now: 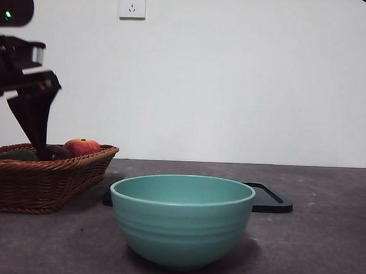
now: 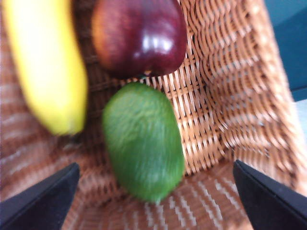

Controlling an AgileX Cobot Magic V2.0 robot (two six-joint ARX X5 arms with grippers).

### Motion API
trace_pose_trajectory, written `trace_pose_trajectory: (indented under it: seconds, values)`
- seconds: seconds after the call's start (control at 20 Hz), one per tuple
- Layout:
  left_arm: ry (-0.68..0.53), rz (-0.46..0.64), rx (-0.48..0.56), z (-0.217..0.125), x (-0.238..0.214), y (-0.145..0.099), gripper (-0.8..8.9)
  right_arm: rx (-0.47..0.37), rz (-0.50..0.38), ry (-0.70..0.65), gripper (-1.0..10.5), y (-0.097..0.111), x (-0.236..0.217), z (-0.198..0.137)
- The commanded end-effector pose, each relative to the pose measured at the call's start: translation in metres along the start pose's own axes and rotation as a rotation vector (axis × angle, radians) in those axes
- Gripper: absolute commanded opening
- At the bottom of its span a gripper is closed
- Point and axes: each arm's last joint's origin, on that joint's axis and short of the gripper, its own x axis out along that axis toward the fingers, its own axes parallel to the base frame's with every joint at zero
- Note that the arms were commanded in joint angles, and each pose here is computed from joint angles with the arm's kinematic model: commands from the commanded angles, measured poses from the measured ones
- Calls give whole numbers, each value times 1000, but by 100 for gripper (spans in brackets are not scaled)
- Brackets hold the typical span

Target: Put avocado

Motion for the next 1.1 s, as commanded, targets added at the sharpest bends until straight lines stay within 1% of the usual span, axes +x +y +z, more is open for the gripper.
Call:
trace_pose_trajectory:
  seconds: [0.05,0.3,0.4,0.5,0.6,0.75,0.95,1.1]
  values:
    - [1,10,15,7,9,-2,497,-7,4,-15,486,2,-1,5]
    - [34,21,19,9,26,-3,494,-6,4,-15,486,1,-1,5]
    - [52,22,17,8,31,-2,473,-6,4,-15,486,2,-1,5]
    - [54,22,16,8,32,-2,387,-6,4,-15,486,2,-1,5]
    - [53,23,17,9,32,-2,340,-6,4,-15,486,2,-1,5]
    - [52,24,16,9,32,-2,214,-6,4,-16,486,2,-2,5]
    - [52,24,13,10,30,-2,203,-7,4,-16,486,2,-2,5]
    - [23,23,15,18,16,-4,203,-6,4,-16,486,2,-2,5]
